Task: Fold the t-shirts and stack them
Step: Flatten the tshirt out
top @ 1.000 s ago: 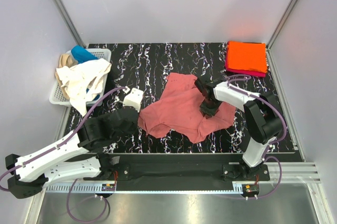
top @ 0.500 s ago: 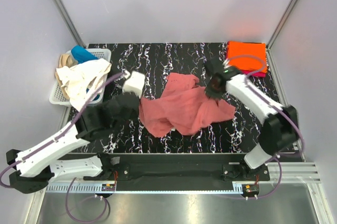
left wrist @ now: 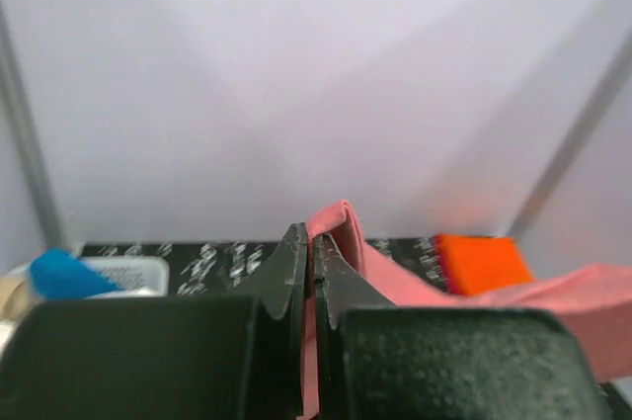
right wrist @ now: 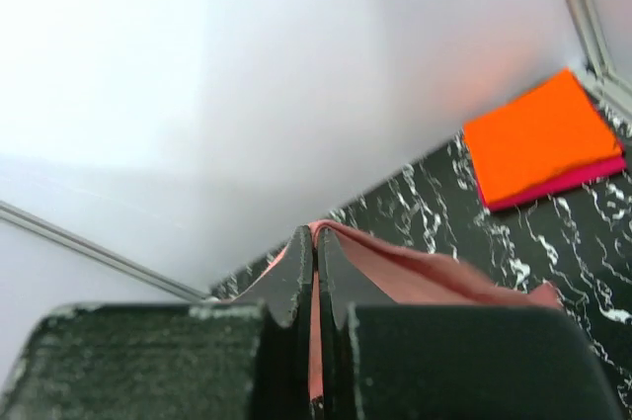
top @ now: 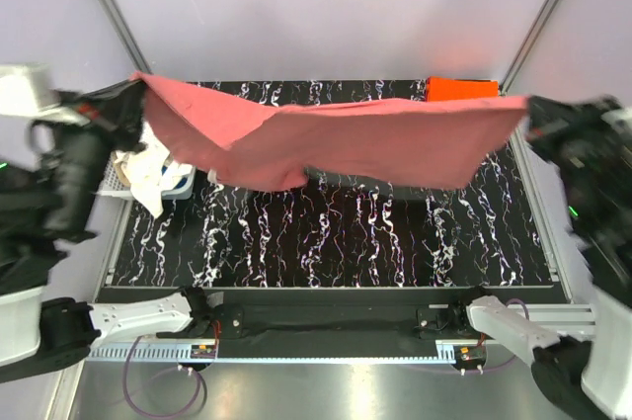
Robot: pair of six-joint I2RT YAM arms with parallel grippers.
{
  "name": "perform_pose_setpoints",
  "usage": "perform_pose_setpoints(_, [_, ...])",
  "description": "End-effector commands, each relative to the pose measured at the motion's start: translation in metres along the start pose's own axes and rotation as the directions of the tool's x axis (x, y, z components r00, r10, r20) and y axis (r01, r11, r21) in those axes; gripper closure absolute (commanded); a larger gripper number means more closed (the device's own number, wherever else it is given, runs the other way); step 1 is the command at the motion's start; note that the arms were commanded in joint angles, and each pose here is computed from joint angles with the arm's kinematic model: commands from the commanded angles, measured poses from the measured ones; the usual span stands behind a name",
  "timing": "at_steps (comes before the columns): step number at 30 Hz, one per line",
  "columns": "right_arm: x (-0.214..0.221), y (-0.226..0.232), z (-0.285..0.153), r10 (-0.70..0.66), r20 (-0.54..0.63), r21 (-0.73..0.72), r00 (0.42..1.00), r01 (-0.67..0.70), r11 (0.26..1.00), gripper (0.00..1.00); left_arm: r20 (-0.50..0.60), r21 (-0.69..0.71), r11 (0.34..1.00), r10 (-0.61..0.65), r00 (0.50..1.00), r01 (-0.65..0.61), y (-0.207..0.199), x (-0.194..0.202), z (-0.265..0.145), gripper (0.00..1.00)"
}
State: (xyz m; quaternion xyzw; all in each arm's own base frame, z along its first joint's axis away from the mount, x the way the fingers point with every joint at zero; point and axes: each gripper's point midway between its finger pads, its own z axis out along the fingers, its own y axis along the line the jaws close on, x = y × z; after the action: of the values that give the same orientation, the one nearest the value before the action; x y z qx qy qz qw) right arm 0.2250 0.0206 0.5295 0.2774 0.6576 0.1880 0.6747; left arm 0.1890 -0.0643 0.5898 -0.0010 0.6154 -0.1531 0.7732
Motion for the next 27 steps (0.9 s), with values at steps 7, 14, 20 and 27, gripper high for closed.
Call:
perform_pose_setpoints(7, [-0.012,-0.016,-0.041,0.016,0.034,-0.03,0.999,-0.015,0.999,1.0,0.045,0.405,0.913,-0.063,0.997,0.039,-0.034,-0.005,-0.054,1.0])
perform_pose_setpoints(14, [-0.01,0.001,-0.031,-0.007,0.005,-0.077,1.0,0.007,0.997,1.0,0.07,0.389,0.921,-0.064,0.995,0.032,-0.021,-0.015,-0.062,1.0])
perform_pose_setpoints(20, [-0.028,0.023,-0.061,0.038,0.005,-0.217,0.999,-0.036,0.976,1.0,0.166,0.489,0.869,-0.184,0.969,0.081,-0.02,-0.075,-0.086,1.0])
perform_pose_setpoints(27, [-0.037,0.029,-0.121,0.202,-0.017,-0.4,0.979,-0.192,0.896,1.0,0.137,0.697,0.699,-0.345,0.928,0.157,-0.045,-0.103,-0.125,1.0])
